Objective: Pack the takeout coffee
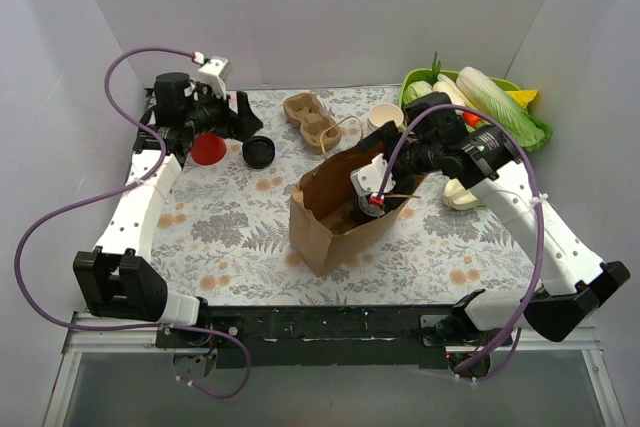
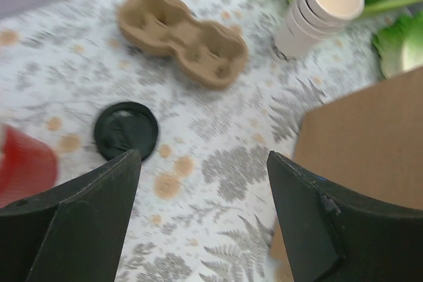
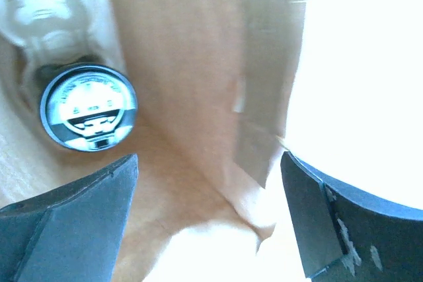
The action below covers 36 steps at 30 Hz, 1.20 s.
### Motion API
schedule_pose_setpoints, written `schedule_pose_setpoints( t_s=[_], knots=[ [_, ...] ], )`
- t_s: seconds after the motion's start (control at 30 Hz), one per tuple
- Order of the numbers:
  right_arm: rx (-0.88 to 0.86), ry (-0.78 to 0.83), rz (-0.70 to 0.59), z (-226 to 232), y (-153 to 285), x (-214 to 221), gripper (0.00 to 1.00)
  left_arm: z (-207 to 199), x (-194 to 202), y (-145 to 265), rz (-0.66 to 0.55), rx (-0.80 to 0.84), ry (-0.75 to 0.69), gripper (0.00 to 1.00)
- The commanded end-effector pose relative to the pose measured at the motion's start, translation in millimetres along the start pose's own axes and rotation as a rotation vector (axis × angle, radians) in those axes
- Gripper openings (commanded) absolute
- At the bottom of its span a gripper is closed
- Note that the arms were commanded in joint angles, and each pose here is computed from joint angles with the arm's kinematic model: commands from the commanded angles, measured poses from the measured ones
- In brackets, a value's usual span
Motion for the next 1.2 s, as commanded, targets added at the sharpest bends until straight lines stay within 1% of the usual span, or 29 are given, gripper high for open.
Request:
schedule_pose_setpoints(
  t_s=[0.0,0.2,0.23,0.33,0.37,0.43,0.47,0.53,0.57,0.6,0.63,0.7,0.73,0.8,0.83,0.93,1.07,1.17],
  knots=[
    [0.238,-0.002,-0.092,-33.8,14.9,-17.6,0.95,39.2,-46.8,34.1,-0.119,-0.294,-0.062,0.76],
    [0.438,0.028,-0.101,-62.0,17.4,-15.7,0.92,67.5,-45.3,41.2,-0.098,-0.414,-0.012,0.73],
    [0.47,0.02,-0.107,-65.8,17.0,-15.3,0.92,81.0,-40.1,46.4,-0.086,-0.465,0.008,0.72],
    [0.632,-0.034,-0.167,-87.4,32.1,-23.7,0.9,93.7,-34.1,46.3,-0.072,-0.519,0.025,0.68],
    [0.721,-0.077,-0.226,-98.0,41.5,-30.0,0.9,98.6,-32.0,47.4,-0.066,-0.535,0.032,0.66],
    [0.826,-0.116,-0.259,-105.3,56.9,-33.4,0.91,105.0,-32.3,47.6,-0.063,-0.55,0.045,0.62],
    [0.866,-0.123,-0.276,-106.9,59.9,-34.1,0.92,111.5,-27.2,45.0,-0.04,-0.558,0.057,0.61],
    [1.003,-0.132,-0.338,-115.8,83.0,-41.8,0.95,121.6,-34.1,47.0,-0.038,-0.573,0.049,0.58],
    [1.037,-0.139,-0.354,-116.8,87.4,-43.0,0.97,129.0,-23.8,42.2,0.007,-0.553,0.074,0.56],
    [1.088,-0.155,-0.376,-119.4,93.9,-43.8,0.98,132.8,-25.2,43.6,0.02,-0.545,0.06,0.55],
    [1.096,-0.16,-0.377,-120.0,96.1,-44.2,0.98,135.3,-33.0,46.6,0.017,-0.545,0.047,0.53],
    [1.118,-0.192,-0.371,-122.9,100.3,-43.1,0.98,140.7,-23.1,44.8,0.068,-0.512,0.057,0.51],
    [1.117,-0.23,-0.372,-124.4,97.0,-40.4,0.98,142.0,-24.6,45.1,0.081,-0.499,0.03,0.5],
    [1.137,-0.282,-0.352,-127.4,98.4,-35.8,0.98,144.0,-7.6,38.7,0.164,-0.465,0.055,0.48],
    [1.133,-0.308,-0.352,-127.4,95.8,-33.9,0.98,144.3,-5.0,38.5,0.185,-0.456,0.062,0.47],
    [1.13,-0.314,-0.346,-126.6,93.3,-31.5,0.98,146.0,9.7,38.3,0.263,-0.436,0.107,0.44],
    [1.116,-0.324,-0.34,-124.8,89.3,-30.0,0.98,151.6,15.2,35.4,0.28,-0.453,0.135,0.42],
    [1.109,-0.322,-0.333,-124.3,88.4,-29.1,0.98,156.9,16.7,32.2,0.288,-0.466,0.141,0.38]
  ],
)
Point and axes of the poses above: each gripper's point midway between its finger pads, its own y axis back along the fingers, its own z axis along the line the jaws close on, x = y × z, the point moved 6 cm from there along y, back along the fingers, and after that the axes turned 13 degrees about -y, right-handed, at the moved point
